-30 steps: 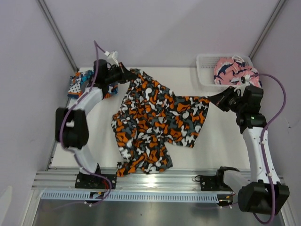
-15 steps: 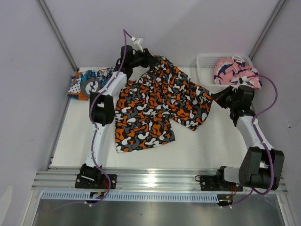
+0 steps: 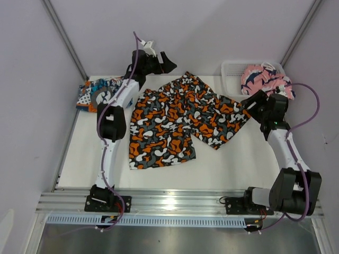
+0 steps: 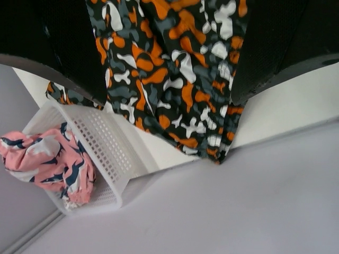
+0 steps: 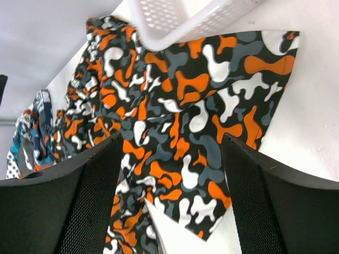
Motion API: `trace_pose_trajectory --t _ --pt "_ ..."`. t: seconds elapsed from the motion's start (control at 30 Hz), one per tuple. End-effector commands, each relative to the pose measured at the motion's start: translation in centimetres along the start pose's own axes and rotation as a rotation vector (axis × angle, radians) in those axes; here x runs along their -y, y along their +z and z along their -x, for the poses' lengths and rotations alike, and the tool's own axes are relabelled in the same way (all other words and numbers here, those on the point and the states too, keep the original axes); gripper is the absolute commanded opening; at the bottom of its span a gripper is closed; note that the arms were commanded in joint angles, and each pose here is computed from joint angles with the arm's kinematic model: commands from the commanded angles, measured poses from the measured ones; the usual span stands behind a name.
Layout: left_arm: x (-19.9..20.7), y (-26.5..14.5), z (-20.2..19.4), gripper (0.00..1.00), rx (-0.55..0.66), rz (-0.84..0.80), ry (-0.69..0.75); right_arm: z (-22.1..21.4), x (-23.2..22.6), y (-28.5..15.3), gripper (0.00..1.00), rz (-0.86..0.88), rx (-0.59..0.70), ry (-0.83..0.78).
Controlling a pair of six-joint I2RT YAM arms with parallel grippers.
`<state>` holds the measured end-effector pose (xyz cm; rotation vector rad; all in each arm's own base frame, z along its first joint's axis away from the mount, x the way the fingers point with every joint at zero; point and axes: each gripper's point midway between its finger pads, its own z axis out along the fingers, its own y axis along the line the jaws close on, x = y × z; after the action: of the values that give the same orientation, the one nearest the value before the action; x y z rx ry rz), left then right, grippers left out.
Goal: Fold and stack the shorts
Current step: Flatten the shorts out, then fold the shorts
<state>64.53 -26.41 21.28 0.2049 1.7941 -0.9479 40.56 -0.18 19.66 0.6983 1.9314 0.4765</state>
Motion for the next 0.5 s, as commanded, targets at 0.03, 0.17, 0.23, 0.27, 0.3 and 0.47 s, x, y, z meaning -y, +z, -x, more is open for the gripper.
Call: trace_pose_trajectory --t 0.03,0.17,0.23,0.27,0.3,0.47 --pt "4.6 -6.6 6.3 0.99 0.030 0.106 0.120 -0.8 -4.5 -3.3 0.77 0.106 -0.018 -0.129" --pt "3.1 -11.4 2.7 0.99 -0.083 0.278 0.119 -9.9 -10.5 -5.5 0.77 0.278 -0.227 -0.322" --pt "3.2 -14.2 2.3 0.99 -0.105 0.339 0.143 -12.9 -12.0 -6.4 0.76 0.331 -0.278 -0.395" --pt "1.9 -15.3 1.1 0.99 -0.127 0.404 0.135 -14.3 -12.5 -6.6 0.76 0.344 -0.297 -0.419" --pt "2.3 -16.7 1.7 0.99 -0.116 0.426 0.142 -16.8 -13.9 -7.7 0.76 0.390 -0.341 -0.459" --pt "-1.5 -20.3 -1.8 0.99 -0.183 0.557 0.048 -24.7 -17.7 -9.2 0.75 0.439 -0.431 -0.610"
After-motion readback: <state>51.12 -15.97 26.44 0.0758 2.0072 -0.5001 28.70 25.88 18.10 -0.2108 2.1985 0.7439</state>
